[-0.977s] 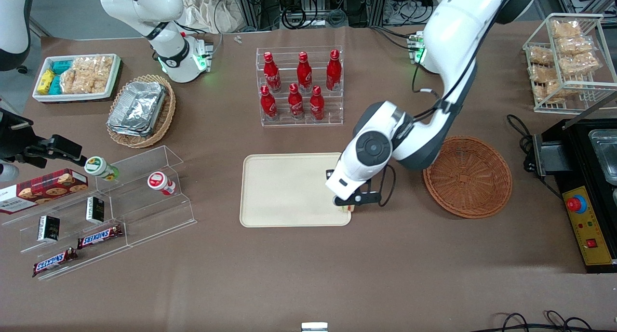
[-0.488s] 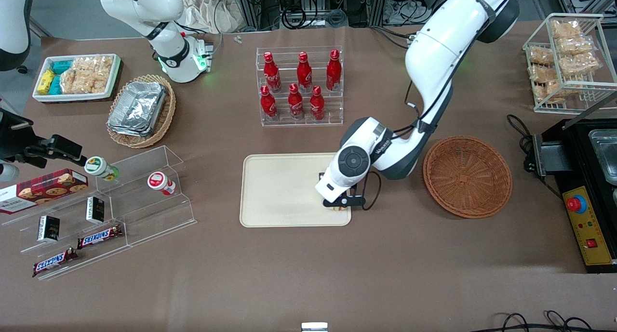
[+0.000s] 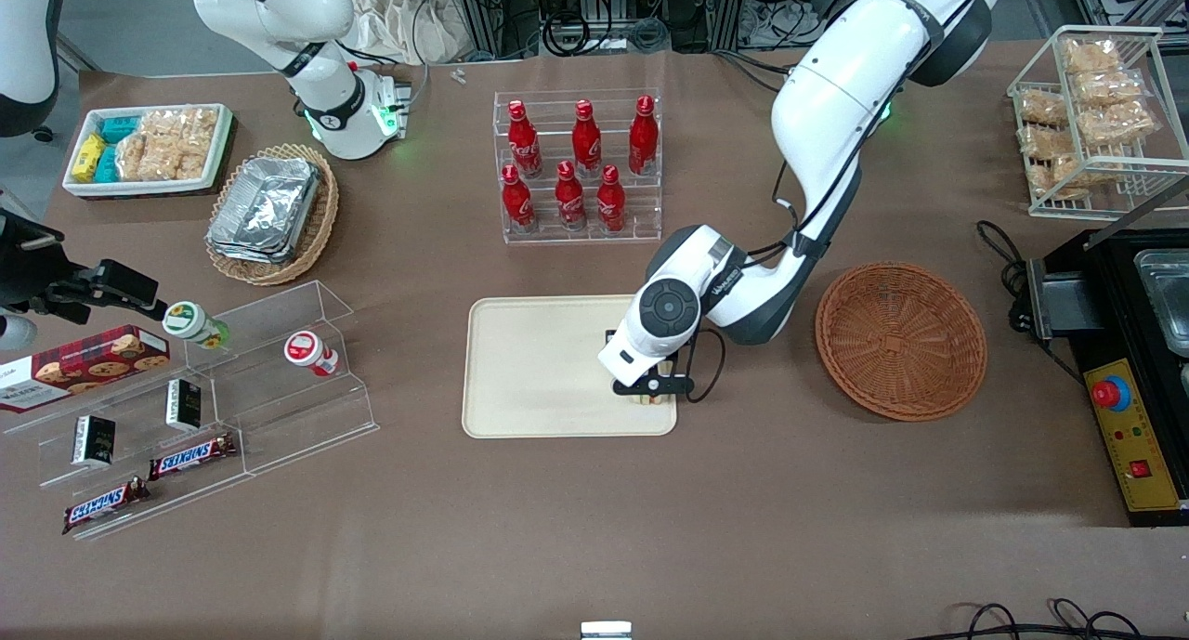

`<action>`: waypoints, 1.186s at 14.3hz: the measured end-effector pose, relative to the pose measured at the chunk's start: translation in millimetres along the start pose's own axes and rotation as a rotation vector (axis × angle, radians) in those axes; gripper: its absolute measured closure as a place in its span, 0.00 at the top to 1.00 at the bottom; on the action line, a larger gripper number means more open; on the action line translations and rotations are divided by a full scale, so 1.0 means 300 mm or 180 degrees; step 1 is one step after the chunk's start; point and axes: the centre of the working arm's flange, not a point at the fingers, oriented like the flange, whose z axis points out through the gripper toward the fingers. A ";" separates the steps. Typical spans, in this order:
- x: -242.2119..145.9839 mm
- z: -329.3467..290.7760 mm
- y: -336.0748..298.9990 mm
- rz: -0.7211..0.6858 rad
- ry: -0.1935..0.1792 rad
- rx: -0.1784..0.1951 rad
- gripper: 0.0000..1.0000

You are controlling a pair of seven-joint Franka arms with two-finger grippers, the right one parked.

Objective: Place sandwich from basket to tray

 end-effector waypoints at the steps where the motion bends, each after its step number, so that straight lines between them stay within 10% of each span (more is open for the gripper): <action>1: 0.010 -0.022 -0.002 -0.0010 0.0032 -0.0021 0.73; 4: 0.058 -0.164 -0.033 -0.0080 0.0255 -0.0086 1.00; 10: 0.140 -0.691 -0.353 -0.0518 0.0691 -0.0013 1.00; 17: 0.086 -1.153 -0.911 -0.0573 0.0652 -0.0034 1.00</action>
